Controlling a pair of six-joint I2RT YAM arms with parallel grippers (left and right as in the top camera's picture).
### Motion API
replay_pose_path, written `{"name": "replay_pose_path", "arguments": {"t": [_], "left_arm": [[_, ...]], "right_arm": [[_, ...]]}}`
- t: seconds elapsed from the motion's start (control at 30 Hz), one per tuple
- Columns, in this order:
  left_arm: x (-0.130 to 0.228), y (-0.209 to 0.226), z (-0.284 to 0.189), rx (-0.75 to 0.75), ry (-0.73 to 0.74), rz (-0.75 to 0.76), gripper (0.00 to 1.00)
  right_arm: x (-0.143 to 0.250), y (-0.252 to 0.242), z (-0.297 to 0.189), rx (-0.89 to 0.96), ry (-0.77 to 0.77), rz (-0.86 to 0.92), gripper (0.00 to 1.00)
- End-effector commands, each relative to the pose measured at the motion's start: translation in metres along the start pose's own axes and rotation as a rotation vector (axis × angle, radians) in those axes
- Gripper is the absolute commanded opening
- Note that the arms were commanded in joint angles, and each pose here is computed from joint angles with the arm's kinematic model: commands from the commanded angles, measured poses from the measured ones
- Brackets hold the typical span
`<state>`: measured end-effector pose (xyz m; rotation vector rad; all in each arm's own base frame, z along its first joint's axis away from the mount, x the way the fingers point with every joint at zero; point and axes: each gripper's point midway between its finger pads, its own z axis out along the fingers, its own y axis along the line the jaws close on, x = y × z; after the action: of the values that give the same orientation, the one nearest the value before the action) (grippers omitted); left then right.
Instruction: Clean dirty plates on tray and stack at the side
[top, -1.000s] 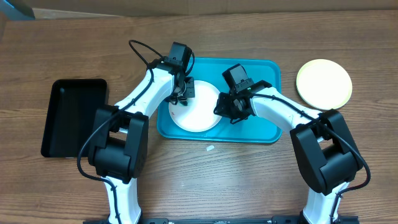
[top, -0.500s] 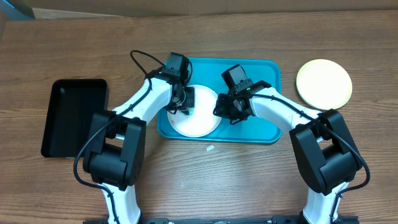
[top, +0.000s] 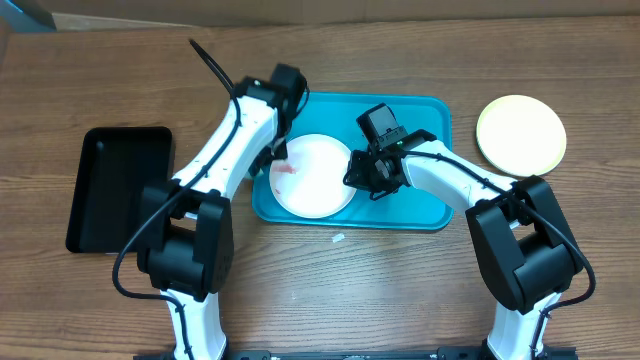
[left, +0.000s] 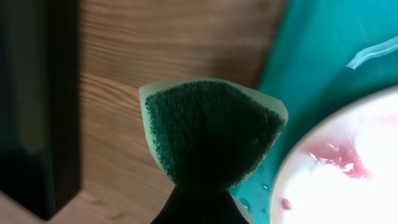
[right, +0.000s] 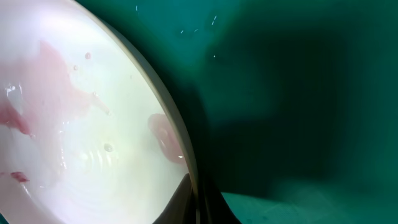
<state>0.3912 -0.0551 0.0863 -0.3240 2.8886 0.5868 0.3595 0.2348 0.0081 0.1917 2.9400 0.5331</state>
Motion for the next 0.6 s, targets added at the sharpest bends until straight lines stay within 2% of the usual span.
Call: {"name": "replay_pose_path", "arguments": {"t": [0.0, 0.1, 0.2, 0.27, 0.57], "left_arm": [[-0.015, 0.004, -0.012, -0.001, -0.037, -0.094, 0.04], [-0.005, -0.020, -0.015, 0.159, 0.050, -0.087, 0.04], [0.002, -0.056, -0.023, 0.402, 0.118, 0.029, 0.04], [0.003, -0.068, -0.028, 0.493, 0.124, 0.089, 0.04], [0.003, -0.067, -0.027, 0.495, 0.103, 0.169, 0.04]], "right_arm": [[-0.005, -0.005, -0.003, 0.023, -0.013, -0.008, 0.04], [-0.014, 0.005, -0.023, 0.023, -0.039, -0.041, 0.04], [-0.033, 0.005, -0.054, 0.088, -0.122, -0.044, 0.04], [-0.048, 0.001, -0.079, 0.162, -0.192, -0.043, 0.04], [-0.089, -0.031, -0.190, 0.553, -0.409, -0.077, 0.04]]}}
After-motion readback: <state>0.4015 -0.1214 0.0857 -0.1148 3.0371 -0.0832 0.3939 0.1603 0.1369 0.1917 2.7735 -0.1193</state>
